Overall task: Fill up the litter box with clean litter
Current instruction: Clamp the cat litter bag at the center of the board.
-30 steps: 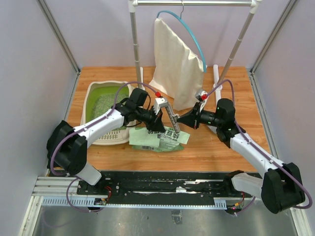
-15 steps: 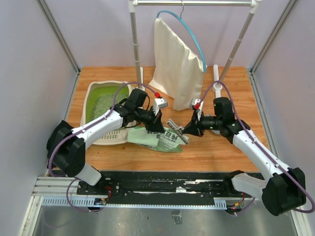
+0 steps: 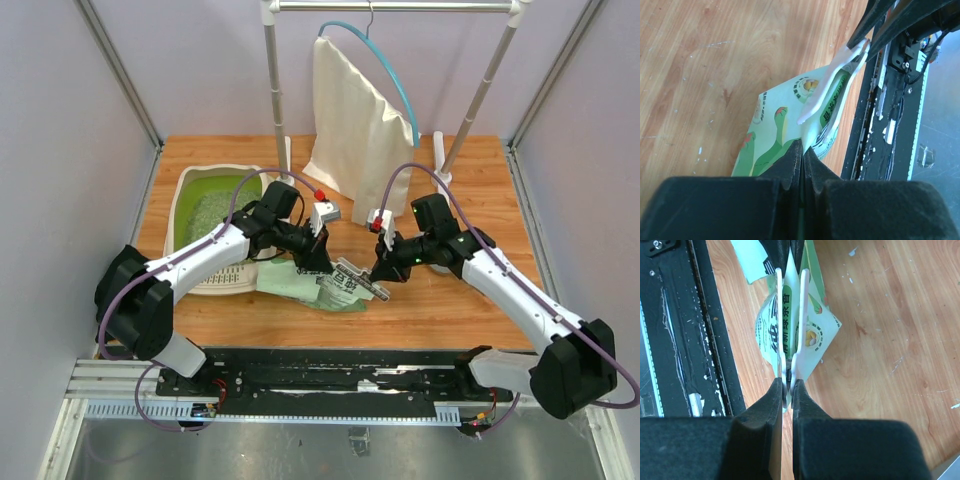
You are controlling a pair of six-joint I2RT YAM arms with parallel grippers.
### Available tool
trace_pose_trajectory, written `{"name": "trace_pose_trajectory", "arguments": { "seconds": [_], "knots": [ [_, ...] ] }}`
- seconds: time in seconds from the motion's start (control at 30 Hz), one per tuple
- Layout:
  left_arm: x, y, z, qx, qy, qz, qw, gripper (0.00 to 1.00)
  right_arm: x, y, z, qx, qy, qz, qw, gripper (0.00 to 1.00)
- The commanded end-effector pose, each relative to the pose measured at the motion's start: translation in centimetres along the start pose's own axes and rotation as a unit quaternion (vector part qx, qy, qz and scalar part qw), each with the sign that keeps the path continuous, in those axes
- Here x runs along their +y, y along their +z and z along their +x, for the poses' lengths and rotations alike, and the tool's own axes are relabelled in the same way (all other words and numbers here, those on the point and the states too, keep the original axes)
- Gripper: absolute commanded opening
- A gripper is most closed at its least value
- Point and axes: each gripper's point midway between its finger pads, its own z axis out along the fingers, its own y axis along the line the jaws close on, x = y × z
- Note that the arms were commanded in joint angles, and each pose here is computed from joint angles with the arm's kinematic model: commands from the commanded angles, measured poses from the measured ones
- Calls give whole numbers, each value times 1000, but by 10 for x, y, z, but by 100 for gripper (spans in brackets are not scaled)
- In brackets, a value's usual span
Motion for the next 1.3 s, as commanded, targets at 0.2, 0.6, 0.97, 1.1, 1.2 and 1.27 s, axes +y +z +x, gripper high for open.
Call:
{"name": "trace_pose_trajectory", "arguments": {
  "seconds": [0.2, 0.6, 0.97, 1.1, 1.2, 1.27],
  "knots": [
    [-8, -7, -22, -24, 34, 10, 999, 6, 1, 1, 4, 58, 4, 12, 998, 12],
    [-8, -6, -18, -17, 31, 13, 999, 12, 17, 4, -7, 30, 2, -25, 999, 38],
    [7, -12, 37, 72, 19, -33, 997, 33, 7, 11, -1, 32, 14, -5, 999, 21],
    [7, -13, 33, 63, 26, -36, 997, 37, 7, 13, -3, 25, 15, -7, 1000, 37],
    [7, -16, 28, 62, 32, -37, 997, 39, 5, 12, -2, 21, 13, -1, 1000, 42],
    [10, -19, 27, 64, 33, -41, 997, 39, 4, 12, -2, 19, 8, 5, 1000, 42]
  ]
}}
